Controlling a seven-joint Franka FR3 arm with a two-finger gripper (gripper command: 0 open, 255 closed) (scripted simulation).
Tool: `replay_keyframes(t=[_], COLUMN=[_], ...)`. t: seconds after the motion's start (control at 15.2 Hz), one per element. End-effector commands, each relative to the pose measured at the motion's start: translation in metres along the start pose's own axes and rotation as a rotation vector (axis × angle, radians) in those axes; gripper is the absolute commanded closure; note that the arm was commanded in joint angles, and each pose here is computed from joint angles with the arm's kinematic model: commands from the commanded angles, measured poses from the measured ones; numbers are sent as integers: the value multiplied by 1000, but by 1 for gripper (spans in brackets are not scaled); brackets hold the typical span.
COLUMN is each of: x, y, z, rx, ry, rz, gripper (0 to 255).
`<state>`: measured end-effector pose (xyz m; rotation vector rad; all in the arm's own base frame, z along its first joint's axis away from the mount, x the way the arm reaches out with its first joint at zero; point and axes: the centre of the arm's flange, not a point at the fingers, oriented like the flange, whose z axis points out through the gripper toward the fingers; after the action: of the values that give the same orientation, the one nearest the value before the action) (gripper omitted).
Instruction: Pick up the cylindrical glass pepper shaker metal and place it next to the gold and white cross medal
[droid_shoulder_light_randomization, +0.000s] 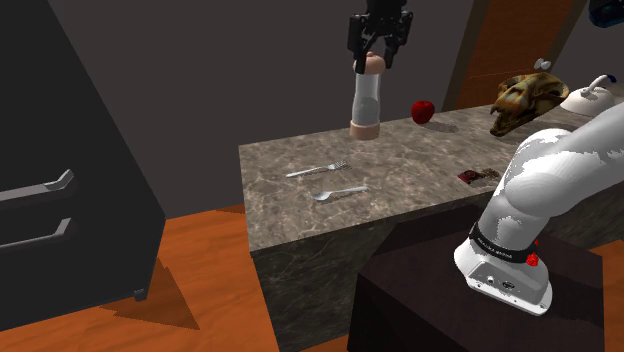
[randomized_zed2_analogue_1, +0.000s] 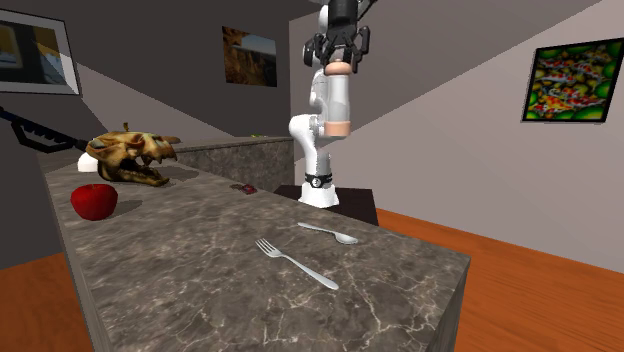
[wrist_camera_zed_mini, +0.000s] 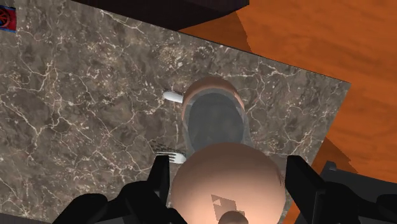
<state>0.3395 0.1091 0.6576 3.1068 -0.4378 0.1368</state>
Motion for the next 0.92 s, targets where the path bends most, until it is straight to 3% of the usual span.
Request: replay_keyframes(t=[0.0,0.86], x=[-7,-46], y=[25,192], z=[0,-6], rx=[0,0], ry=[0,0], rz=[-1,-1], gripper=[255,255])
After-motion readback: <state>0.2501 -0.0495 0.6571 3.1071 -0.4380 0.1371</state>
